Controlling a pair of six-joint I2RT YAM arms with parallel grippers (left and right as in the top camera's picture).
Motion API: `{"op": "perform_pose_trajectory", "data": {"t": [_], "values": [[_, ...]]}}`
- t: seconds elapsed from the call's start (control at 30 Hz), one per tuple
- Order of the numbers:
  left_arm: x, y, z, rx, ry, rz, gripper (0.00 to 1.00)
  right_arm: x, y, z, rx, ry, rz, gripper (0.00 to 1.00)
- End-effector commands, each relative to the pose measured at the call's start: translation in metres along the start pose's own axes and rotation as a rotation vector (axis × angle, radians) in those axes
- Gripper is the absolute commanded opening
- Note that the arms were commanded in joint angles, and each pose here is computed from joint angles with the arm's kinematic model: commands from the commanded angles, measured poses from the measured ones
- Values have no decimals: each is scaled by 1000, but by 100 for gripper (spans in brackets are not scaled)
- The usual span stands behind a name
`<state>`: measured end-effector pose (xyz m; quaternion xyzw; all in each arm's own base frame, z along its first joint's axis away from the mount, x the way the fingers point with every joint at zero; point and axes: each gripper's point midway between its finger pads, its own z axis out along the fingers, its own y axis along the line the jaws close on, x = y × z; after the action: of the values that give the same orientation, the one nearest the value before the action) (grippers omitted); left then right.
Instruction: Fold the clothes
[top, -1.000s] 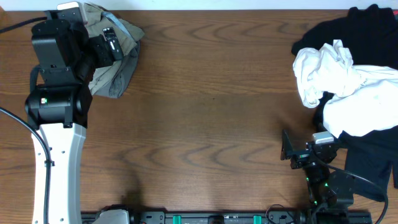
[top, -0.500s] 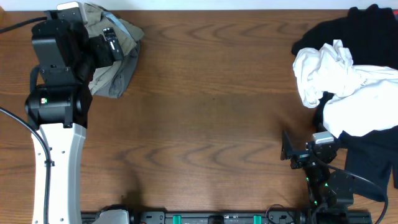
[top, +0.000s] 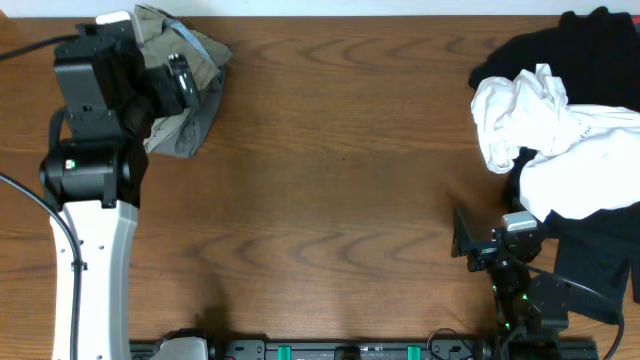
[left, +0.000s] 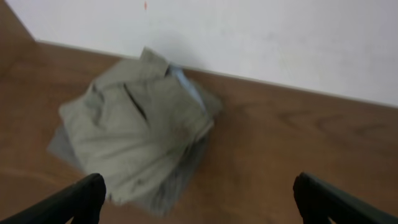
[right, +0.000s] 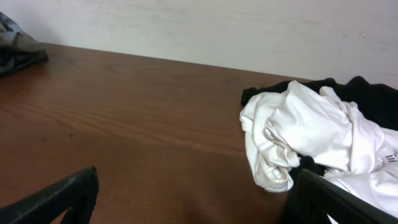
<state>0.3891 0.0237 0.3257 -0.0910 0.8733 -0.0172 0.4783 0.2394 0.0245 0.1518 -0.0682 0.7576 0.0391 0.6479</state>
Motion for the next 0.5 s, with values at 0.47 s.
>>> {"op": "perform_pose_trajectory", "data": {"t": [0.47], "values": [[120, -2, -66, 132, -275, -2, 98, 1, -3, 0, 15, -2, 3, 99]]}}
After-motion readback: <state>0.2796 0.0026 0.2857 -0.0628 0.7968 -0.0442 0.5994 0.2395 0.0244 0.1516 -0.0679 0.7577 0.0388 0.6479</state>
